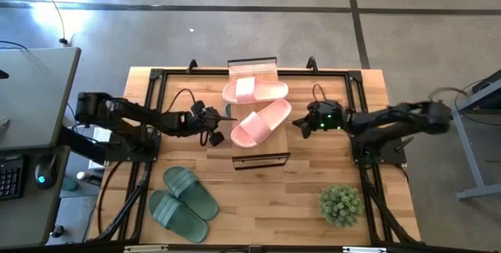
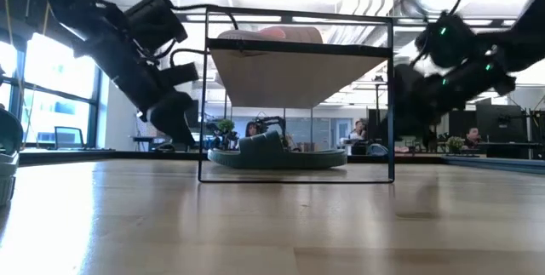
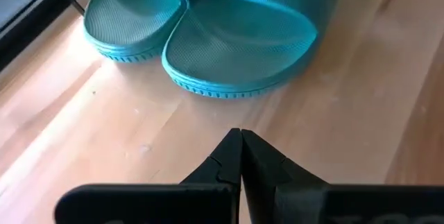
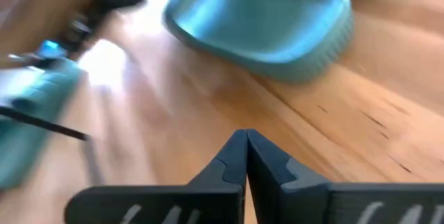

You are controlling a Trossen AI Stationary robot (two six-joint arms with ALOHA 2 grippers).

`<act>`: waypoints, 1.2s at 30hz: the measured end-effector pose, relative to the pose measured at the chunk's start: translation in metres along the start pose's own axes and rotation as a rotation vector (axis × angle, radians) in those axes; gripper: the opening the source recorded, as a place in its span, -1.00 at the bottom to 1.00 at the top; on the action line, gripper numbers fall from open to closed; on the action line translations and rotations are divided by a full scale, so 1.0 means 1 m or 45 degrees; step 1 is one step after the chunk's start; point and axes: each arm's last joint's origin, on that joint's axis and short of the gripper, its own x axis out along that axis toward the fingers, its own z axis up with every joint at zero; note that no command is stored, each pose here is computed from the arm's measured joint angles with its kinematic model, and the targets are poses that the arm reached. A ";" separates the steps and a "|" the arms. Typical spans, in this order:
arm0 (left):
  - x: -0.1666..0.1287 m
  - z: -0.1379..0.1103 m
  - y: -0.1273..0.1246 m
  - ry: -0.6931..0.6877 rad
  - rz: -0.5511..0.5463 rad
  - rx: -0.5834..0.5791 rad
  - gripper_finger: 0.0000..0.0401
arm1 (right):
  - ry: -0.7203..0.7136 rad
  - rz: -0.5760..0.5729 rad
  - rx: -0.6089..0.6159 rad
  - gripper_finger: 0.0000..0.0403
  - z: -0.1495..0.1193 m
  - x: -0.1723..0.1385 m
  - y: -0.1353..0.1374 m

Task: Pick and place slides into the shelf
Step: Adjust the pink slide

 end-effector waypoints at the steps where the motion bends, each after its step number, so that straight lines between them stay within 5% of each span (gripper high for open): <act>1: -0.003 0.001 0.001 -0.002 -0.003 0.003 -1.00 | -0.017 0.027 0.014 -1.00 0.003 -0.005 0.004; 13: -0.026 0.010 0.009 -0.056 -0.057 0.009 -1.00 | -0.091 -0.108 -0.095 -1.00 0.102 -0.109 0.083; 17: -0.027 0.011 0.009 -0.073 -0.085 0.054 -1.00 | 0.006 0.089 0.022 -0.97 0.138 -0.123 0.107; 21: -0.027 0.011 0.008 -0.065 -0.150 0.084 -1.00 | 0.154 0.272 0.049 -0.82 0.168 -0.111 0.126; 25: -0.028 0.011 0.006 -0.055 -0.243 0.088 -1.00 | 0.306 0.272 0.002 -0.56 0.193 -0.089 0.136; 31: -0.030 0.011 0.004 -0.053 -0.342 0.118 -1.00 | 0.787 0.354 0.095 -0.21 0.199 -0.035 0.126; 36: -0.030 0.011 0.004 -0.048 -0.360 0.129 -1.00 | 0.870 0.400 0.096 -0.13 0.201 0.006 0.124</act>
